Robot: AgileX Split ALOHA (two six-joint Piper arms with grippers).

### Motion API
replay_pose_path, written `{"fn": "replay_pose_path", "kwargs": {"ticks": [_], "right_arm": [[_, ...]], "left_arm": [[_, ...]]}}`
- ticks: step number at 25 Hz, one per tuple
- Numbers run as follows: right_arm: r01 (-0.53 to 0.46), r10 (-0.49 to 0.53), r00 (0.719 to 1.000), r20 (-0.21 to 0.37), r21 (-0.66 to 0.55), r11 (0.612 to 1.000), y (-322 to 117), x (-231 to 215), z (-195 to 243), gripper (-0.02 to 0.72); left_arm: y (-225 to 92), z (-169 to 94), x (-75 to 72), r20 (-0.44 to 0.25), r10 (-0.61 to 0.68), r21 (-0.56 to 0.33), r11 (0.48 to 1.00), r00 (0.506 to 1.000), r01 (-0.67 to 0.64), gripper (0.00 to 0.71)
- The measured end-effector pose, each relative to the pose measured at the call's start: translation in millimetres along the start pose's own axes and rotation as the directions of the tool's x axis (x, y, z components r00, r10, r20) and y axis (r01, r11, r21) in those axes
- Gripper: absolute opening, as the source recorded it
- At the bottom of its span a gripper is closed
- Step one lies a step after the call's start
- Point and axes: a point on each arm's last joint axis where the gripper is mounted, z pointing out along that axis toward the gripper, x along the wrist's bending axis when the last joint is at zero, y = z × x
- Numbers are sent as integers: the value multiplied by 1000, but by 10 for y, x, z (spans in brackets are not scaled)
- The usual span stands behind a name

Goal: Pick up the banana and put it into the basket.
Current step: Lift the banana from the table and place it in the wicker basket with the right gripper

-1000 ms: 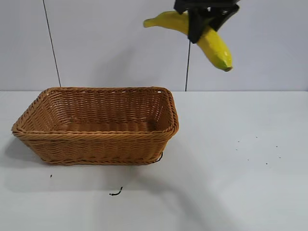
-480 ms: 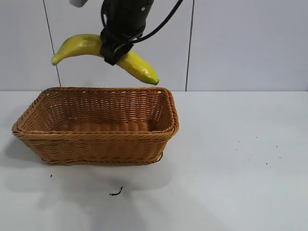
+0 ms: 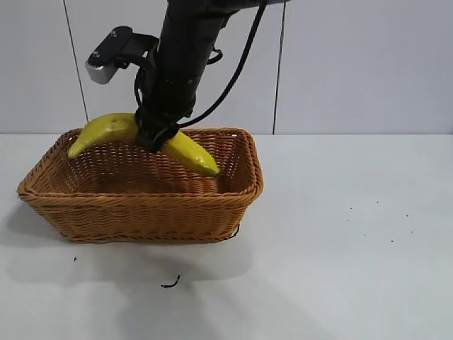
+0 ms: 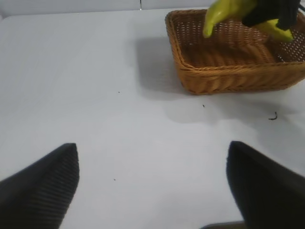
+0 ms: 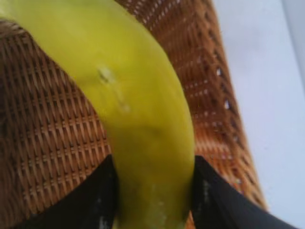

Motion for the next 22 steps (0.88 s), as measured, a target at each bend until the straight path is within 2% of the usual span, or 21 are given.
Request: {"fn": "replay_pose_path", "kwargs": {"ticks": [7,8,11,14,22], "right_arm": [[-5,5,1000,-5,5,1000,-5,5,0,297],[-8,8,1000,-5,6,1000,-5,5,0,325],[-19,19,1000,-2,-2,1000,11,-4,-40,526],[-25,25,1000,8,-16,1000,41,-26,-125,608],[-60,67,994,82,-76,995,177,-159,-723,626]], "left_arm": [[0,0,0,0,0,0,1000,1000,0,635],[0,0,0,0,0,0,1000,1000,0,635],[0,0,0,0,0,0,1000,1000,0,635],[0,0,0,0,0,0,1000,1000,0,635],[0,0,0,0,0,0,1000,1000,0,635]]}}
